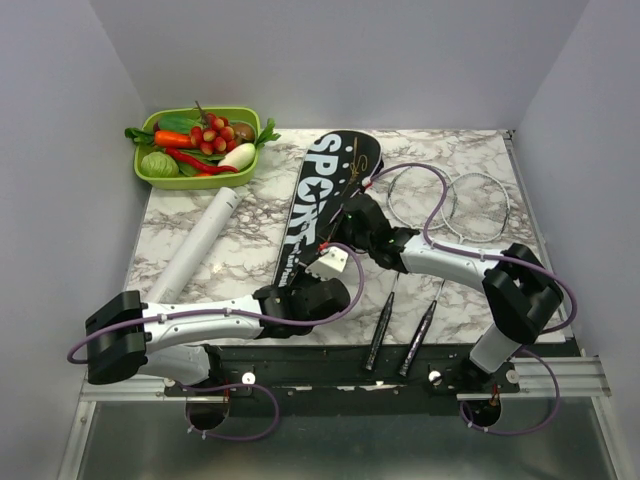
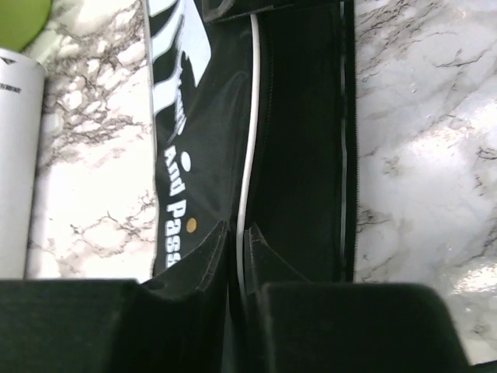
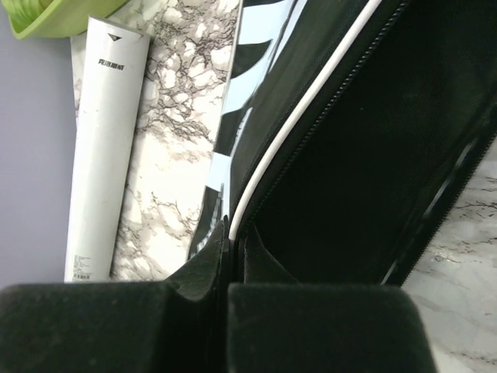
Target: Pack up the badminton gear
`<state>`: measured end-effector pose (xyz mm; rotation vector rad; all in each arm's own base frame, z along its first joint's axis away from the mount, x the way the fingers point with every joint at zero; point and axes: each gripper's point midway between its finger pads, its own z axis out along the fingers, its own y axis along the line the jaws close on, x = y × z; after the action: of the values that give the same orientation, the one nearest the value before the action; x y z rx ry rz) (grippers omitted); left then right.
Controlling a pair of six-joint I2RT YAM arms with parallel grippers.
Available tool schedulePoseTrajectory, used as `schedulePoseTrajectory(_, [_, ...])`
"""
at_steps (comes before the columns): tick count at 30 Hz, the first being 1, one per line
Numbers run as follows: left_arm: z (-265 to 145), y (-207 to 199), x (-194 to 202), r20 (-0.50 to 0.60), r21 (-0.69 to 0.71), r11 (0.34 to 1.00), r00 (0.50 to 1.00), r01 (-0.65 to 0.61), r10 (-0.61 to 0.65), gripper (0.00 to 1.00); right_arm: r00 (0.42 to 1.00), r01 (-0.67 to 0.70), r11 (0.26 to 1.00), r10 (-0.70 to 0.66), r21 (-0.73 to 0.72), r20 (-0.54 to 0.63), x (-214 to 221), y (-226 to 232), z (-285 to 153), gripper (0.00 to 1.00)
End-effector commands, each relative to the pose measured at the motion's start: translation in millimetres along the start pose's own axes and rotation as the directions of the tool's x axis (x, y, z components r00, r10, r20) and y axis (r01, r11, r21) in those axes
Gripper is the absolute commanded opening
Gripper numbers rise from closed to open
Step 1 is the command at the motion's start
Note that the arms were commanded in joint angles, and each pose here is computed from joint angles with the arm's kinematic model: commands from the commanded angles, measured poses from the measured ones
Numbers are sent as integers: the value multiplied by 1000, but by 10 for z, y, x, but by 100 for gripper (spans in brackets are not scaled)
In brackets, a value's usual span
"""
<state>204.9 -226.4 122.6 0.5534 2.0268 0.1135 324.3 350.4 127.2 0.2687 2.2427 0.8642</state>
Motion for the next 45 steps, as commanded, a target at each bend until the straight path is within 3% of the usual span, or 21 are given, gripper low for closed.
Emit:
schedulePoseTrajectory(1, [52, 40, -38, 27, -21, 999, 999, -25, 25, 12, 1000, 26, 999, -27, -42, -10, -18, 89, -88, 0])
schedulePoseTrajectory(4, [109, 43, -55, 23, 25, 1000, 1000, -13, 12, 15, 999, 31, 998, -33, -55, -24, 12, 103, -118, 1])
schedulePoseTrajectory(6, [153, 87, -58, 29, 36, 999, 1000, 2, -3, 0, 999, 34, 998, -36, -48, -25, 26, 60, -135, 1])
schedulePoseTrajectory(9, [220, 184, -157, 41, 69, 995, 997, 70, -73, 0, 998, 54, 997, -56, -60, -26, 29, 72, -179, 0])
schedulePoseTrajectory(12, [282, 269, -263, 33, 62, 991, 992, 116, -118, 7, 995, 92, 994, -94, -60, -30, 34, 49, -184, 0])
schedulePoseTrajectory(13, [312, 272, -259, 20, 54, 992, 993, 115, -116, 0, 994, 99, 994, -101, -50, -36, 36, 19, -194, 3])
schedulePoseTrajectory(14, [321, 288, -259, 12, 45, 992, 993, 114, -115, 0, 992, 112, 992, -115, -60, -54, 57, 16, -206, 11])
schedulePoseTrajectory(16, [351, 319, -320, 14, 34, 990, 991, 135, -135, 0, 993, 97, 994, -100, -57, -56, -60, -59, -274, 41])
schedulePoseTrajectory(19, [395, 367, -336, 12, 21, 986, 987, 163, -163, 0, 996, 91, 996, -91, -13, -5, -292, -304, -506, 57])
schedulePoseTrajectory(21, [416, 411, -324, 12, 12, 983, 983, 181, -181, 0, 993, 106, 993, -108, 54, 45, -458, -563, -651, 61])
schedulePoseTrajectory(24, [459, 519, -313, 10, -15, 976, 977, 215, -215, 0, 982, 131, 974, -153, 186, 112, -691, -856, -968, 64])
schedulePoseTrajectory(29, [503, 725, -348, 21, -68, 951, 954, 301, -300, 0, 979, 98, 913, -161, 397, 129, -757, -1428, -1329, 66])
schedulePoseTrajectory(38, [432, 980, -393, 73, -100, 888, 894, 448, -443, 0, 993, 38, 782, -101, 622, 66, -733, -2254, -1406, 66])
schedulePoseTrajectory(45, [414, 886, -328, 64, -41, 882, 882, 470, -467, 0, 995, -4, 673, -74, 740, 73, -791, -2632, -1485, 66])
